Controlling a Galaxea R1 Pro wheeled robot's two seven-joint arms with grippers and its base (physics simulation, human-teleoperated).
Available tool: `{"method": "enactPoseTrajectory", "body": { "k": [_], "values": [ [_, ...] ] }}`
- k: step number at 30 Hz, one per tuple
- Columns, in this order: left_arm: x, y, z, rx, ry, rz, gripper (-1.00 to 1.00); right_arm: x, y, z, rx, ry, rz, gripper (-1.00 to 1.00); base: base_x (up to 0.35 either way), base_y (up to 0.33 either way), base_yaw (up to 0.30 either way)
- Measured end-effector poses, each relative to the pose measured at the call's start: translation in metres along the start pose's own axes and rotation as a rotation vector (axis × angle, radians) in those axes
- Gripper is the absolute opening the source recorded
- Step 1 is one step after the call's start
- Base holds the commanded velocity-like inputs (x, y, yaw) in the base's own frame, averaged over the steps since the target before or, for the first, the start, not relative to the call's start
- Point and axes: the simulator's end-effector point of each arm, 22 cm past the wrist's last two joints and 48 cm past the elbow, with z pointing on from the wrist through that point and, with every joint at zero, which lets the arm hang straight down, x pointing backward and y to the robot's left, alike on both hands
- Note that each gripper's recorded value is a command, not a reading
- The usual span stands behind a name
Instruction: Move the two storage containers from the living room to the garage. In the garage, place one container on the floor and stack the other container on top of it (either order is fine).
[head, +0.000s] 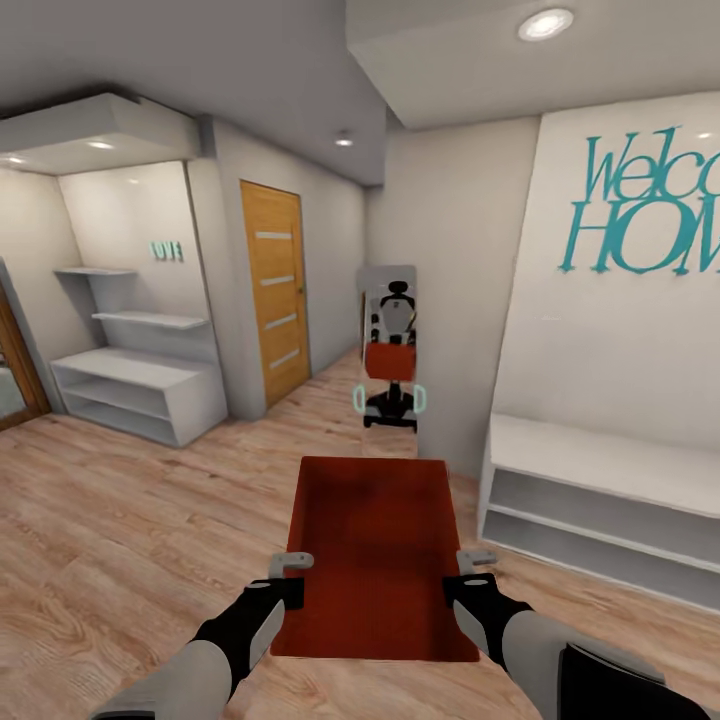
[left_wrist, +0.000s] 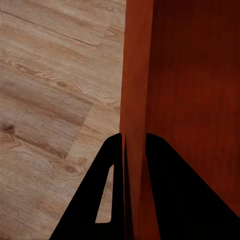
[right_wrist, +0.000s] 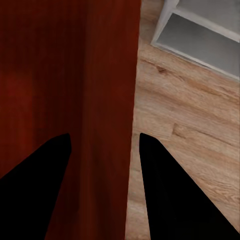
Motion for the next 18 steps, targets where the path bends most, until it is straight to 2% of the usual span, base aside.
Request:
{"method": "enactPoseTrajectory", "body": {
  "k": [18],
  "values": [
    [-0.0001,0.0001,0.0,0.0,0.0,0.0,-1.0,0.0,0.0001,0.0,0.0,0.0,0.0,-1.0,0.323,0.0,0.269]
  ]
}}
